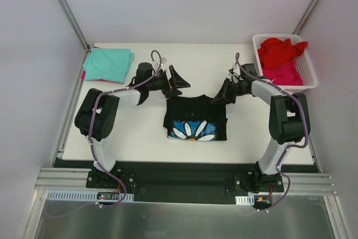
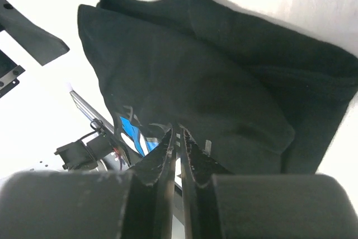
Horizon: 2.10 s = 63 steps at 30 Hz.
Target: Fold and stack the t-shirts
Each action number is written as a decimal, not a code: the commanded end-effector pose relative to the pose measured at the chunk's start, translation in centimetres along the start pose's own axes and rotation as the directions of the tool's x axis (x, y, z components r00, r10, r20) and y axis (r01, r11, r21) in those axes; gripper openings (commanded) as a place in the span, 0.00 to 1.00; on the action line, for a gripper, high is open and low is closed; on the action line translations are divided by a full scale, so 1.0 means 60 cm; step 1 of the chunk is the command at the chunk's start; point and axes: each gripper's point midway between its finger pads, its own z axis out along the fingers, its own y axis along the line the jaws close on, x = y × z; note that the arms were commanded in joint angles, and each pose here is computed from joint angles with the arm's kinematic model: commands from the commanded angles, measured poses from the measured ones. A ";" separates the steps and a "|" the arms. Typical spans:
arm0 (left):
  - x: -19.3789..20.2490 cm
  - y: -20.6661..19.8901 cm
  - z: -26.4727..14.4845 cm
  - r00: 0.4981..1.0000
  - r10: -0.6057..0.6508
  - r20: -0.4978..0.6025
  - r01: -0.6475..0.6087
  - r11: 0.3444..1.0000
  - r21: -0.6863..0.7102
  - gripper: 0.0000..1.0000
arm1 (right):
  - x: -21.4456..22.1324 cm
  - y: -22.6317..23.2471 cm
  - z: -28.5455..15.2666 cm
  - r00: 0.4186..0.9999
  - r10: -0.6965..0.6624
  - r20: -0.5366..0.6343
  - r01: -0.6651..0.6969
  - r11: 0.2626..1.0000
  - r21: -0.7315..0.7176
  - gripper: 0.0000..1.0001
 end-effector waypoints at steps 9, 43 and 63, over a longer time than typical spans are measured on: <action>0.062 -0.090 0.026 0.998 -0.008 -0.058 0.017 0.988 0.157 0.99 | 0.035 -0.031 0.020 1.000 0.000 -0.018 0.000 1.000 0.007 0.07; -0.034 0.145 -0.012 0.998 -0.045 0.036 0.050 0.988 -0.144 0.99 | 0.104 -0.124 0.010 0.996 0.054 -0.077 -0.039 0.981 0.189 0.01; -0.300 0.160 -0.410 0.745 0.566 0.353 0.094 0.436 -0.895 0.99 | 0.118 0.032 -0.116 0.994 -0.091 0.056 0.086 0.993 0.081 0.35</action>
